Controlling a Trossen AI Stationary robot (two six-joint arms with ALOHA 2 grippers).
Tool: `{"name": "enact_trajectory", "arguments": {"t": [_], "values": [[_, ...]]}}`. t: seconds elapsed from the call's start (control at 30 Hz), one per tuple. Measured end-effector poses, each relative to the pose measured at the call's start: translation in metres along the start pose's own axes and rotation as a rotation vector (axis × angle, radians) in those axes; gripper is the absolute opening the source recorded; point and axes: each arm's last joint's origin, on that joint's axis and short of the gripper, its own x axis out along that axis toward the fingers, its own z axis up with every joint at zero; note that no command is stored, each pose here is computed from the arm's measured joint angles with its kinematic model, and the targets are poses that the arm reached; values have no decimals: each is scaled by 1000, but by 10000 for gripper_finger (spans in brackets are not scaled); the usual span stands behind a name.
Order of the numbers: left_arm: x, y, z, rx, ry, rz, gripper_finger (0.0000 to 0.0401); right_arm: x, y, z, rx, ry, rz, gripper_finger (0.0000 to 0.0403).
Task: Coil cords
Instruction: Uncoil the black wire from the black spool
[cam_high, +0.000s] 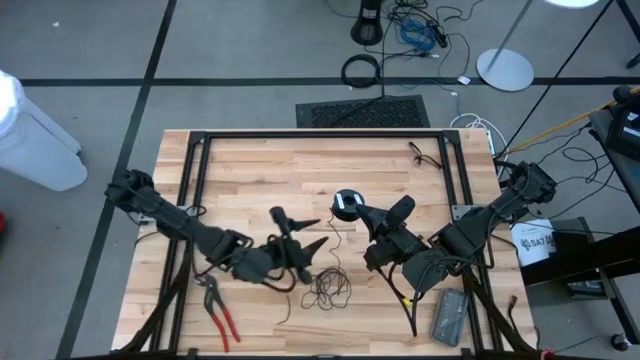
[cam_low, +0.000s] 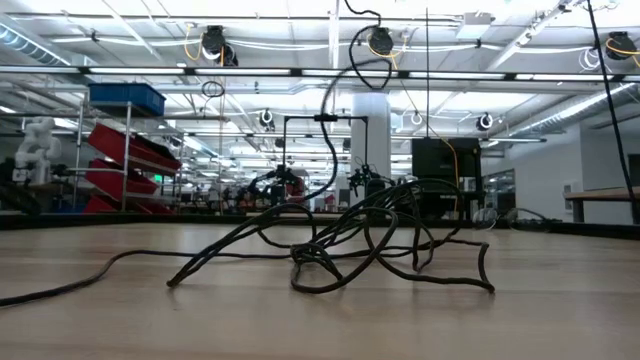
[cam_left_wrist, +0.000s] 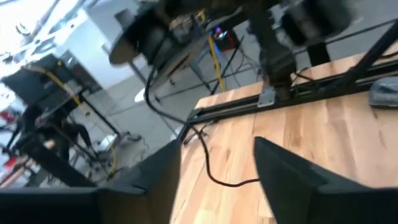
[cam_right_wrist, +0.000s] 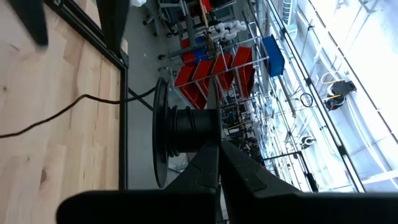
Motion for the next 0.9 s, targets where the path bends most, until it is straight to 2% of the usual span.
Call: {"name": "enact_trajectory", "arguments": {"t": [0.1,0.2,0.43,0.6,0.9], "values": [[10,-2,-6,7,24,26,261,0,0,0,1,-1,1,0],[19,-6,-12,-4,41,40,282,0,0,0,2,-3,3,0],[34,-1,-21,-44,94,168,275,0,0,0,9,-5,3,0],[32,-2,-18,-65,77,168,234,0,0,0,7,-5,3,0],[31,-3,-18,-62,77,165,106,0,0,0,13,-4,2,0]]}}
